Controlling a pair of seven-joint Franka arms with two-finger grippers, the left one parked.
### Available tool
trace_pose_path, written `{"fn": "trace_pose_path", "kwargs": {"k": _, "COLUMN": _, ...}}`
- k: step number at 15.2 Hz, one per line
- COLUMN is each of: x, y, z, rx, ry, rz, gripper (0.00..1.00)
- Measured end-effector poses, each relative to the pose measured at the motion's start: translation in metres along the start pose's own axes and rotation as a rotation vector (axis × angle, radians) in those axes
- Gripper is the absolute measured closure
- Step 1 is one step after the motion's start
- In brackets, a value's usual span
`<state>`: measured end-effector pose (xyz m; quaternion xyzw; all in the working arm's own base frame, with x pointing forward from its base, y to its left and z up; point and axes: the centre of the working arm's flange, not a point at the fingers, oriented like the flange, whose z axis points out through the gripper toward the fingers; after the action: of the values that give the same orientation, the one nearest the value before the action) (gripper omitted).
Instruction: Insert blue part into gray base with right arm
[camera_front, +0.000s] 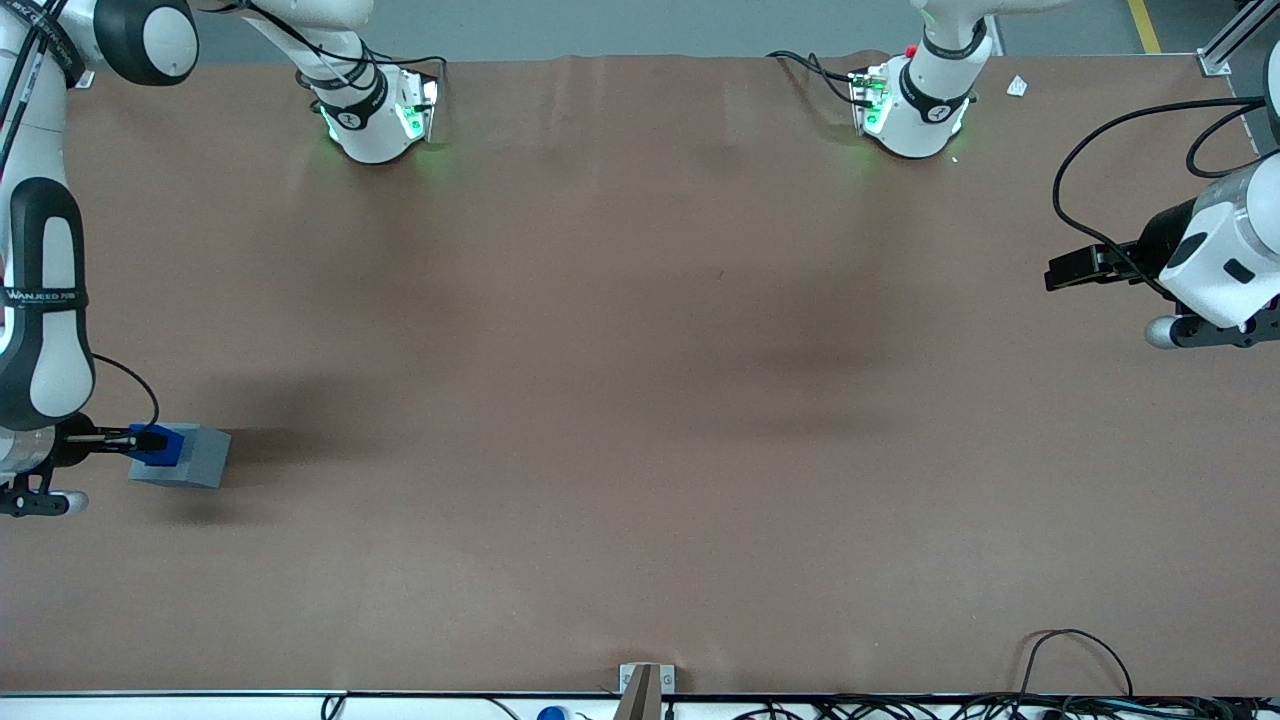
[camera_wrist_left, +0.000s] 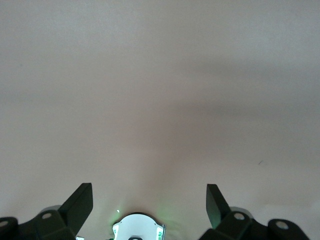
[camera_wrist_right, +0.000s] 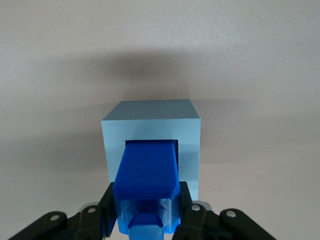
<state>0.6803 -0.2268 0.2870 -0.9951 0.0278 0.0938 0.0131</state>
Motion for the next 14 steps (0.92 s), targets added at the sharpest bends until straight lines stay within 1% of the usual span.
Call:
{"fn": "trace_pose_path", "kwargs": {"k": 2, "x": 0.000, "y": 0.000, "z": 0.000, "rx": -0.001, "ry": 0.000, "rz": -0.002, "gripper": 0.49}}
{"fn": "trace_pose_path", "kwargs": {"k": 3, "x": 0.000, "y": 0.000, "z": 0.000, "rx": -0.001, "ry": -0.001, "rz": -0.002, "gripper": 0.44}}
{"fn": "trace_pose_path", "kwargs": {"k": 4, "x": 0.000, "y": 0.001, "z": 0.002, "rx": -0.001, "ry": -0.002, "rz": -0.002, "gripper": 0.38}}
{"fn": "trace_pose_path", "kwargs": {"k": 5, "x": 0.000, "y": 0.002, "z": 0.004, "rx": -0.001, "ry": -0.004, "rz": -0.002, "gripper": 0.25}}
{"fn": "trace_pose_path", "kwargs": {"k": 7, "x": 0.000, "y": 0.002, "z": 0.005, "rx": -0.001, "ry": -0.006, "rz": -0.005, "gripper": 0.07}}
{"fn": "trace_pose_path", "kwargs": {"k": 8, "x": 0.001, "y": 0.002, "z": 0.004, "rx": -0.001, "ry": -0.004, "rz": -0.007, "gripper": 0.00}}
{"fn": "trace_pose_path", "kwargs": {"k": 9, "x": 0.002, "y": 0.000, "z": 0.001, "rx": -0.002, "ry": 0.002, "rz": -0.009, "gripper": 0.00}}
{"fn": "trace_pose_path", "kwargs": {"k": 11, "x": 0.006, "y": -0.008, "z": -0.019, "rx": -0.010, "ry": 0.035, "rz": -0.023, "gripper": 0.00}}
{"fn": "trace_pose_path", "kwargs": {"k": 12, "x": 0.006, "y": -0.016, "z": -0.038, "rx": -0.013, "ry": 0.053, "rz": -0.034, "gripper": 0.00}}
{"fn": "trace_pose_path", "kwargs": {"k": 14, "x": -0.003, "y": -0.040, "z": -0.087, "rx": -0.014, "ry": 0.076, "rz": -0.064, "gripper": 0.00}}
